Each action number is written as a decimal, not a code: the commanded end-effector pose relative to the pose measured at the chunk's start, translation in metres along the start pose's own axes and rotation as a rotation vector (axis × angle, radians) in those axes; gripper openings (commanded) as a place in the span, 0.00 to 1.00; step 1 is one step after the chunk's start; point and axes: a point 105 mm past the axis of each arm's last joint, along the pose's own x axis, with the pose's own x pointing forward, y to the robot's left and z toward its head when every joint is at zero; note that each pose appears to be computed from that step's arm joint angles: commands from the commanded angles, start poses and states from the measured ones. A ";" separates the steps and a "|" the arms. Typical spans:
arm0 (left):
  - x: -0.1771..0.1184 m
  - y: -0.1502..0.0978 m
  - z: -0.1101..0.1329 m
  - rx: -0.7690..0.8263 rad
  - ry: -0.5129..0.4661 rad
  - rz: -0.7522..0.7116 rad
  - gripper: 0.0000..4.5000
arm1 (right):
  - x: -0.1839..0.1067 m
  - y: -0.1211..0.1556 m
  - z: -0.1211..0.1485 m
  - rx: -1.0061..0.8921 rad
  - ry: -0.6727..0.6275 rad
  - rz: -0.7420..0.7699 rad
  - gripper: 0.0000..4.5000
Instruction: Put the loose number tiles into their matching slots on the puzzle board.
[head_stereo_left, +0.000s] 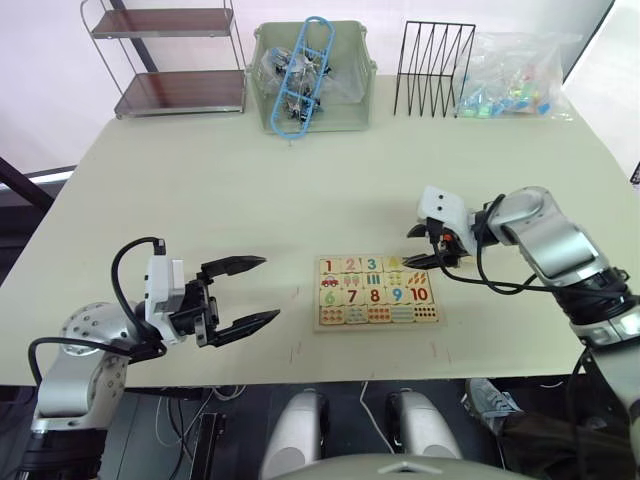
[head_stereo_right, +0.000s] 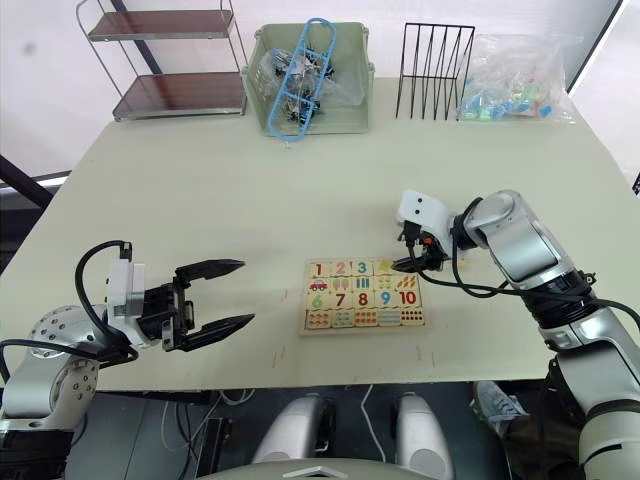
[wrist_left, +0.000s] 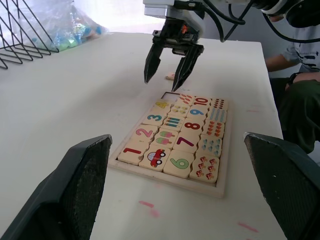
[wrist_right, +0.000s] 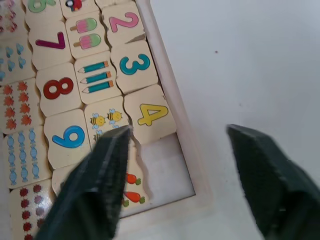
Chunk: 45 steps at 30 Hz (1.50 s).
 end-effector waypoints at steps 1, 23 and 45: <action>0.000 0.001 0.006 0.032 -0.008 -0.005 1.00 | -0.006 -0.005 0.010 -0.021 -0.101 -0.038 0.32; 0.001 0.001 0.006 0.032 -0.009 -0.007 1.00 | 0.014 -0.004 0.002 0.062 -0.309 -0.095 0.01; 0.002 0.000 0.005 0.032 -0.010 0.000 1.00 | 0.022 -0.002 -0.009 0.102 -0.272 -0.079 0.01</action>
